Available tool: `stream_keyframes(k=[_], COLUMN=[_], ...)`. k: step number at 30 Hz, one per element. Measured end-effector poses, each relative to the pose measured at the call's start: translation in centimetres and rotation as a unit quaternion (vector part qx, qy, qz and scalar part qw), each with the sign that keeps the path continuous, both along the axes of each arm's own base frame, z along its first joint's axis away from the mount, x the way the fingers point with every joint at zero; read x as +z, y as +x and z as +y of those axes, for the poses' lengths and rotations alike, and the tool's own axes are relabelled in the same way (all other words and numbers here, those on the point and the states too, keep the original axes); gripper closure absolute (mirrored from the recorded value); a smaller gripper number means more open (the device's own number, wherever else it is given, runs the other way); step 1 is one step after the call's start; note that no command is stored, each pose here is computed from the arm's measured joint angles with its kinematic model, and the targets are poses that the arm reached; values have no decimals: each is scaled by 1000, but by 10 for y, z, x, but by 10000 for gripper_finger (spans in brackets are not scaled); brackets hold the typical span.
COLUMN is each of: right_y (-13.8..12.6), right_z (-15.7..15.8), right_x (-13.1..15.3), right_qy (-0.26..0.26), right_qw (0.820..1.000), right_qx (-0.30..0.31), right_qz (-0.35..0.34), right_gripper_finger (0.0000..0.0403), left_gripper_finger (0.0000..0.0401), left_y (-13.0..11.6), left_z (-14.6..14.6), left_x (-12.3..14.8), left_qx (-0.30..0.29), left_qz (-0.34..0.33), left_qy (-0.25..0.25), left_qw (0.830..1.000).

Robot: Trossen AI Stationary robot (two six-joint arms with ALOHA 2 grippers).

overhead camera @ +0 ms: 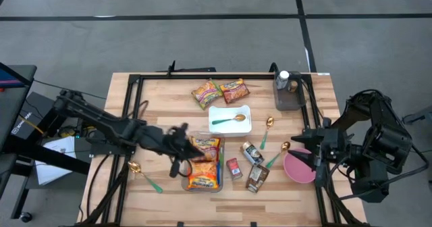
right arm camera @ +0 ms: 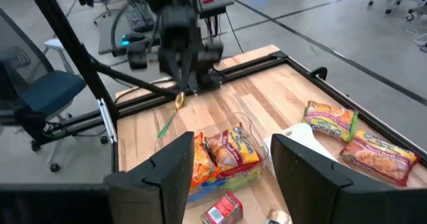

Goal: Pick & Place Food Item
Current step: Put the green spoon into the white bin

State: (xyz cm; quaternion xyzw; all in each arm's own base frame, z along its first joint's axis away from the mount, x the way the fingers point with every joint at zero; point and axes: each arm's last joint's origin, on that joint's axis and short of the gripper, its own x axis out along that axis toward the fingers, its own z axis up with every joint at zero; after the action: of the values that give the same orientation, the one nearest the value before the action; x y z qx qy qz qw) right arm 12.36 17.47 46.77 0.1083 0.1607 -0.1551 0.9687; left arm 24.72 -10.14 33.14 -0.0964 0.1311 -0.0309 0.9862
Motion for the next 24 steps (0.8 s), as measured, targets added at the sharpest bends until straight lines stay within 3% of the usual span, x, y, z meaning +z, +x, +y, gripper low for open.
stream_keyframes(k=[5,18,24], right_y=[0,0,16], right_z=[0,0,-12], right_x=[0,-1,-1], right_qy=[3,13,47], right_qw=[1000,1000,997], right_qx=[4,0,-60], right_qz=[6,3,-9], right_gripper_finger=[210,210,210], left_gripper_finger=[401,401,401], left_y=[-19,-24,-24], left_z=[-1,-8,-7], left_x=[15,15,15], left_qx=[104,95,100], left_qz=[-39,-40,-38], left_qy=[22,41,62], left_qw=[994,994,992])
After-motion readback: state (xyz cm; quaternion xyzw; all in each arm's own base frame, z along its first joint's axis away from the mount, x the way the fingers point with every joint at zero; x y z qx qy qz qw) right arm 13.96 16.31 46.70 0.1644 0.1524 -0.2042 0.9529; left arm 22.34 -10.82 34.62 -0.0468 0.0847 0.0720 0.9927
